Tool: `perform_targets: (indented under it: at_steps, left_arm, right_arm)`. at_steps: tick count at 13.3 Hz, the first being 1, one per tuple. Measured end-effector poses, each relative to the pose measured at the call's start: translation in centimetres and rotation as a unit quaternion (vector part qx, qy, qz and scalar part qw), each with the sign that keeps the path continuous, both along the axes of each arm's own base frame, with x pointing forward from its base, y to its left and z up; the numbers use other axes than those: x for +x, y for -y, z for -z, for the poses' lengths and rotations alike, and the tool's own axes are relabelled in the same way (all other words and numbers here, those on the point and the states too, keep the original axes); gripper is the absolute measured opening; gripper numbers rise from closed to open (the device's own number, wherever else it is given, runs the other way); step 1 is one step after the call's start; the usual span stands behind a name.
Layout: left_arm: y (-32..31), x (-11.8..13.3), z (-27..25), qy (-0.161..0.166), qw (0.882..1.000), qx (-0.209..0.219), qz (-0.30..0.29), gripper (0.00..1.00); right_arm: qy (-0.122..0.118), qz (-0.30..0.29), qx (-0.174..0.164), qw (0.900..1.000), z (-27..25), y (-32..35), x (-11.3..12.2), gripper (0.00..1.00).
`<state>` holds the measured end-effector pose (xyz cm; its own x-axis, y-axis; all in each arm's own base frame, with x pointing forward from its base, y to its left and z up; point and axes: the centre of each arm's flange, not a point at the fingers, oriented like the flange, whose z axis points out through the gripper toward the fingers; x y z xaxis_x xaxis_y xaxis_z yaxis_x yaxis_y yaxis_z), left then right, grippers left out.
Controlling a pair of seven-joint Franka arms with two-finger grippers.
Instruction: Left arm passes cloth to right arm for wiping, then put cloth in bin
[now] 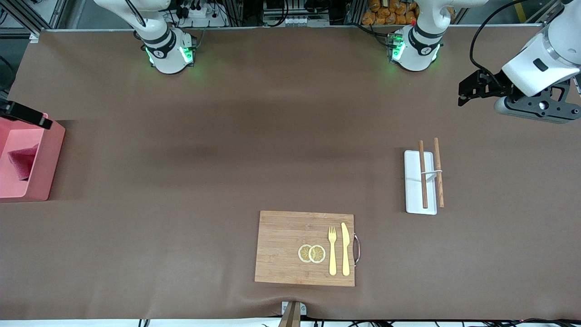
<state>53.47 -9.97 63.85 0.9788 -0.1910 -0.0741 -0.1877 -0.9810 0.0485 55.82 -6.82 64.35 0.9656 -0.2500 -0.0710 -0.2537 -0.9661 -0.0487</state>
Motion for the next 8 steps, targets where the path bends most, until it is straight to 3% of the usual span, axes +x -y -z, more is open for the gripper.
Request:
perform_targets:
  at_steps: [4,8]
  left_arm:
    - [-0.2,0.1,0.2,-0.002,1.0,0.0,-0.002,1.0]
    - [-0.3,0.2,0.3,-0.002,1.0,0.0,-0.003,1.0]
  right_arm:
    - [0.047,-0.026,-0.008,0.999,-2.2,-0.5,-0.2,1.0]
    - [0.046,-0.029,-0.013,0.998,-1.9,-0.4,-0.1,1.0]
